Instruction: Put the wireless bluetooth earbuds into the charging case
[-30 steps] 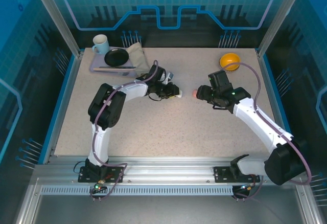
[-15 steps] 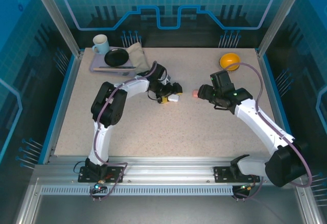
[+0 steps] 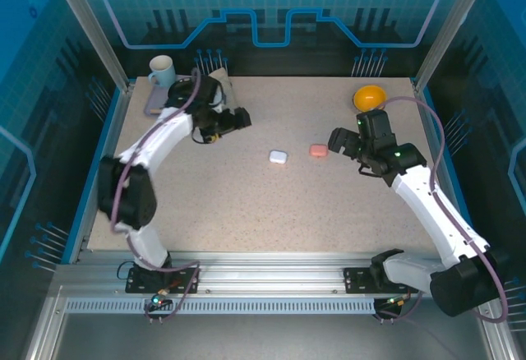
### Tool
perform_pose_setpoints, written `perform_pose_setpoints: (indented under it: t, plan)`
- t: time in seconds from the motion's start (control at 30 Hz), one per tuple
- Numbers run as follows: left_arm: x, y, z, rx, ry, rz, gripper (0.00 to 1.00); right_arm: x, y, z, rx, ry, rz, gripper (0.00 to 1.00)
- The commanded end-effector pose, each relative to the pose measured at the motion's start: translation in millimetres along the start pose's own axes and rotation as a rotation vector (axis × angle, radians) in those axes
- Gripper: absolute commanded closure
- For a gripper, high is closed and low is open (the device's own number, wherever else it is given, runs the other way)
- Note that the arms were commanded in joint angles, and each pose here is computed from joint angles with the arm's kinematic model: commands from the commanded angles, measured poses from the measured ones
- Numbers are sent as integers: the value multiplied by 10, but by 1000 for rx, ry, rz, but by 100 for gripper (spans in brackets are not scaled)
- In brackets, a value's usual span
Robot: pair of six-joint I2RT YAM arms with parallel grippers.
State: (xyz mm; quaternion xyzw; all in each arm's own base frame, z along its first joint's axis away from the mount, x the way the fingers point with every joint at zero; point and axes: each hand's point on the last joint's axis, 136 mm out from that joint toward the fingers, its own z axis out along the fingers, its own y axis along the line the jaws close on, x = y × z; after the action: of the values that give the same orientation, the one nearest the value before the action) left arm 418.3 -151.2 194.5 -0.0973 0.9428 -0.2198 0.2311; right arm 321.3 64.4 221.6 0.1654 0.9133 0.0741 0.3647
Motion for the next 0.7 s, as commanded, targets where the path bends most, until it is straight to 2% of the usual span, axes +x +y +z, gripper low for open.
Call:
perform_pose_setpoints:
  t: [0.0,0.1,0.17,0.23,0.47,0.67]
  plan:
    - [-123,180,-570,-134,-217,245,1,-246,-230,22,120,-115,-78,0]
    - [-210,276,-894,-177,-477,420,1,-320,-367,218,190,-220,-138,0]
    - [-209,394,-1029,-228,-609,491,1,-315,-400,356,209,-236,-211,0]
    - [-107,547,-1004,-265,-648,534,1,-303,-453,479,241,-241,-251,0]
    - [86,1120,-626,-308,-753,472,1,-148,-550,970,226,-283,-344,0]
    - [251,1601,-117,-347,-704,412,1,17,-518,1287,145,-392,-477,0]
